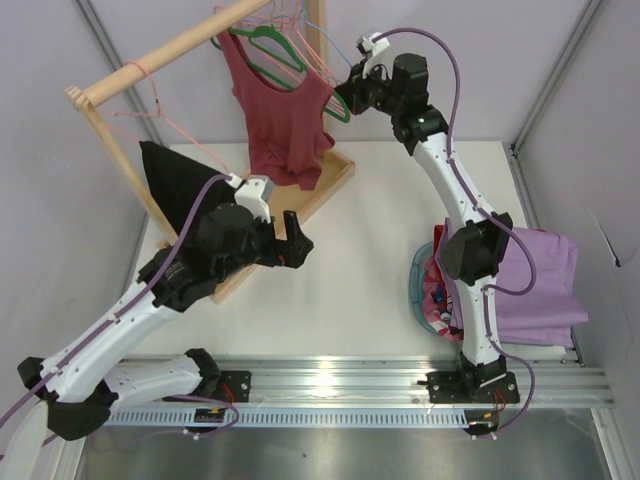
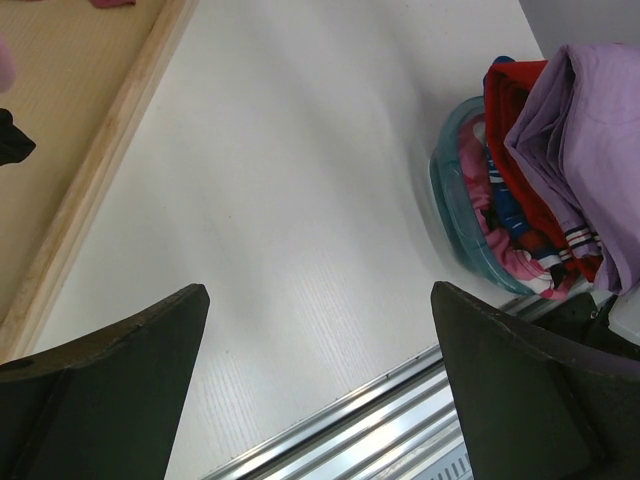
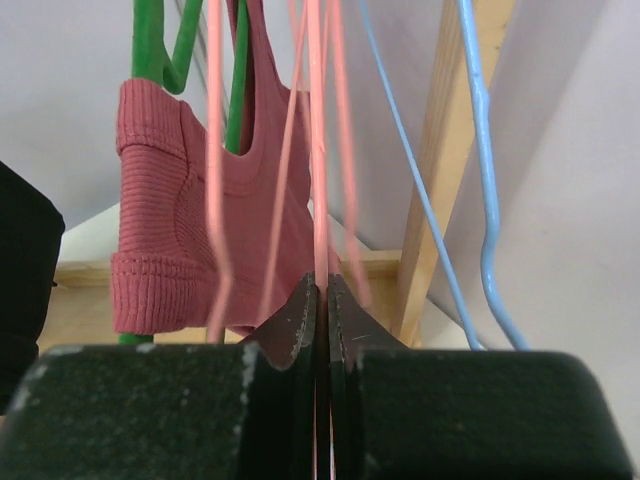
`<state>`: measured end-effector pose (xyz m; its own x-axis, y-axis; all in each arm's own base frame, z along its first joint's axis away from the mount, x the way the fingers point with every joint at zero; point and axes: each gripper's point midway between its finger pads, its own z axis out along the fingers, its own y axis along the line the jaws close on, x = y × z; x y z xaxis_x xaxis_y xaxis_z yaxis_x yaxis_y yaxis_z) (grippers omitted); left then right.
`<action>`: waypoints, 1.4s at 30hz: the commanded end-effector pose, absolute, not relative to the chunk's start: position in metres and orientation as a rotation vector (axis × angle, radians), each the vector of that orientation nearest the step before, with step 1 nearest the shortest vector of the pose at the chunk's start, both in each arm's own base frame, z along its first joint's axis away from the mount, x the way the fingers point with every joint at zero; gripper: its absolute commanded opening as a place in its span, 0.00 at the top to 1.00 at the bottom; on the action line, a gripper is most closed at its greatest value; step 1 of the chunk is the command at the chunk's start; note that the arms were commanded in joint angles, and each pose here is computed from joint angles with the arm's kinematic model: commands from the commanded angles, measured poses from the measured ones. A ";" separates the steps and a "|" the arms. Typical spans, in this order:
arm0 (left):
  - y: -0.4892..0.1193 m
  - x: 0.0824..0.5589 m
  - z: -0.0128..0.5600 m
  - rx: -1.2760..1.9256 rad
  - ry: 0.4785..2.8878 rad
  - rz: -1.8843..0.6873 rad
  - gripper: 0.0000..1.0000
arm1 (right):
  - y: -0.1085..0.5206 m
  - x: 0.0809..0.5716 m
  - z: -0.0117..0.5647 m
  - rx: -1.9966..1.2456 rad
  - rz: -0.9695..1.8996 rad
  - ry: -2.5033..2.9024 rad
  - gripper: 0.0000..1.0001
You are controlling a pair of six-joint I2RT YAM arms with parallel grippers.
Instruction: Remove the trousers from the hanger
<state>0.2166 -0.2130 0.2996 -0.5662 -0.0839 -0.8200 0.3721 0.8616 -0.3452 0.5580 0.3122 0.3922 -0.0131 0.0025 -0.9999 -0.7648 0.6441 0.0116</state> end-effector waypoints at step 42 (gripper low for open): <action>-0.226 0.196 0.365 0.294 1.947 -0.838 0.00 | 0.189 0.276 0.428 -0.274 0.848 1.557 0.01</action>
